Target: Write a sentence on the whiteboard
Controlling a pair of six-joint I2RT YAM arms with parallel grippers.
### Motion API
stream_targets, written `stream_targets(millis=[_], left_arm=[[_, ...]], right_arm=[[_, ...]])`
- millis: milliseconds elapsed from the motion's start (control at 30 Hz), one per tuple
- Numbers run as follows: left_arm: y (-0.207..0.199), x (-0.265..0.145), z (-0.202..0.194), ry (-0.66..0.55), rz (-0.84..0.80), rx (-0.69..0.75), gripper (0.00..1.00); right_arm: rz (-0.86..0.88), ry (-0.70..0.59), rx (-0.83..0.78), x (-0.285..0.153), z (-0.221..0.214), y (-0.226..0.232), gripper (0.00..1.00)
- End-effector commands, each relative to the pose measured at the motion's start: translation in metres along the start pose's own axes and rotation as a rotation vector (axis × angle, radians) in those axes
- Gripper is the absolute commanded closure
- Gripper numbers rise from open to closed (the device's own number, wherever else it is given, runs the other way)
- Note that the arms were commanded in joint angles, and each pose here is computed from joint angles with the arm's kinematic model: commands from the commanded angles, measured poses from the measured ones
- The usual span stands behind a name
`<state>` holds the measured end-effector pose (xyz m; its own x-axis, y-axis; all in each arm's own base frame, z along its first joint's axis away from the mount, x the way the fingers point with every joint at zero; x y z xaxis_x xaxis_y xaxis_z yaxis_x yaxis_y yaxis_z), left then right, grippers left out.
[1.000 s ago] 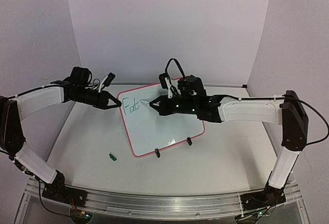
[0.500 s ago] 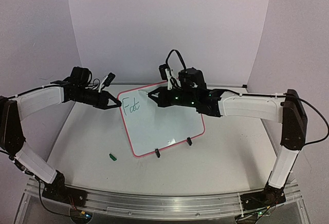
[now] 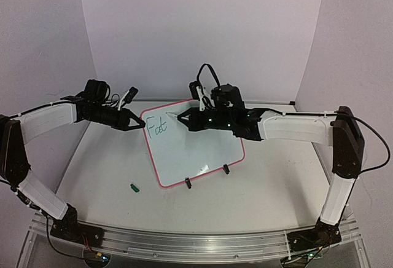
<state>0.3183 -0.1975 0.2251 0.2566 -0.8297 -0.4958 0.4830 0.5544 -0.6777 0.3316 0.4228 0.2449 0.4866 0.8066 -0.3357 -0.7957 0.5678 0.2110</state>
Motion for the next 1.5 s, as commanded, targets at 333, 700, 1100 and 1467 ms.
stream_targets(millis=[333,700,1100,1467], left_arm=[[0.005,0.015,-0.016,0.078,0.043,0.032,1.0],[0.005,0.015,-0.016,0.078,0.046,0.034,1.0],[0.004,0.015,-0.017,0.079,0.045,0.036,1.0],[0.004,0.015,-0.017,0.078,0.044,0.038,1.0]], right_arm=[[0.025,0.076,0.047,-0.008,-0.036,-0.001,1.0],[0.045,0.038,0.05,-0.013,-0.025,0.003,1.0],[0.012,-0.012,0.05,-0.009,-0.012,-0.001,1.0],[-0.002,-0.05,0.047,-0.007,-0.003,-0.003,1.0]])
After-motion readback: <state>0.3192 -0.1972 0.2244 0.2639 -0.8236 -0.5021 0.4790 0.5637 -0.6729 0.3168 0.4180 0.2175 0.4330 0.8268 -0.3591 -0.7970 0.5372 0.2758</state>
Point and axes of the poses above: each gripper's point midway between its finger pads, its own x axis out along the fingers, its own y axis along the line the jaws close on, z = x × y, the point moved 4 cm from there along -x, back along the fingers, and after that the axes turned 14 degrees about -x, right-handed, at the moved point
